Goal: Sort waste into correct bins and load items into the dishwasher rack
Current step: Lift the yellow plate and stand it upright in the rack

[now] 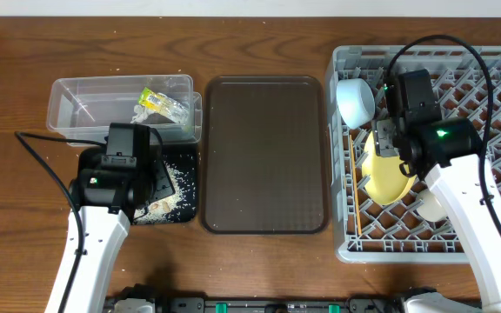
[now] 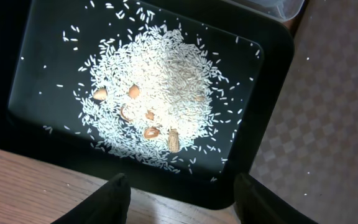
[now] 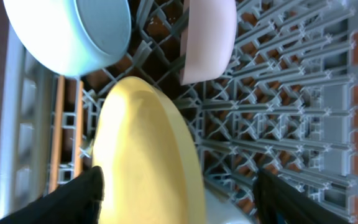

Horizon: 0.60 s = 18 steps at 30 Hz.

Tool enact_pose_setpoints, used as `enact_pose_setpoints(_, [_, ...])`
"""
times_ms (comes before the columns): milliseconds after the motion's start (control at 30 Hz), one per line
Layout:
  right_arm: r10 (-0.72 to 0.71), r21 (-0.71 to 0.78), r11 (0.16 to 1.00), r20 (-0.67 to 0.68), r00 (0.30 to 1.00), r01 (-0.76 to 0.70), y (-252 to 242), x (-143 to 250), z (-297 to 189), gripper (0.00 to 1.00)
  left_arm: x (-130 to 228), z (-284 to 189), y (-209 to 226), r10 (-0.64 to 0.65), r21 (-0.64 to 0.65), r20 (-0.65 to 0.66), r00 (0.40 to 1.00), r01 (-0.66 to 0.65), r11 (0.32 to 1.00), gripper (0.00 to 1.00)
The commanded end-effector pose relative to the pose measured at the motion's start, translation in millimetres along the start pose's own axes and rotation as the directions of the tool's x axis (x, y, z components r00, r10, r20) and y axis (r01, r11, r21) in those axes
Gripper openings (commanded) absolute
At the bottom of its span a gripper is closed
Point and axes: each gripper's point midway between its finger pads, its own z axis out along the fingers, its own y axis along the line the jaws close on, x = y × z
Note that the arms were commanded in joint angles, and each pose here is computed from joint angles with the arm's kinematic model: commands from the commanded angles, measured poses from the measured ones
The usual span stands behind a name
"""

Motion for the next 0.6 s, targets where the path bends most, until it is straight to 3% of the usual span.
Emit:
enact_pose_setpoints(0, [0.085,-0.062,0.995,0.016,0.996,-0.083,9,-5,-6,0.84,-4,-4,0,-0.014,0.003,0.018,1.0,0.013,1.0,0.64])
enact_pose_setpoints(167, [0.146,-0.27,0.955,0.066,0.987,-0.123,12,-30,-26,0.88,-24,-21,-8,0.074,0.026,0.08,0.994,-0.077,0.997,0.66])
enact_pose_setpoints(300, [0.226,-0.46,0.877,0.133,0.965,-0.142,1,-61,-48,0.91,-51,-42,-25,0.114,0.057,0.148,0.982,-0.123,0.991,0.7])
enact_pose_setpoints(333, [0.252,-0.467,0.869,0.133,0.959,-0.163,-8,-63,-50,0.99,-56,-44,-32,0.139,0.078,0.15,0.979,-0.152,0.985,0.71])
enact_pose_setpoints(433, [0.284,-0.441,0.87,0.086,0.955,-0.219,-26,-52,-44,0.99,-55,-43,-44,0.182,0.126,0.104,0.978,-0.194,0.973,0.73])
enact_pose_setpoints(567, [0.298,-0.391,0.873,-0.047,0.954,-0.292,-39,-18,-36,0.99,-31,-34,-34,0.198,0.091,-0.031,0.98,-0.195,0.977,0.78])
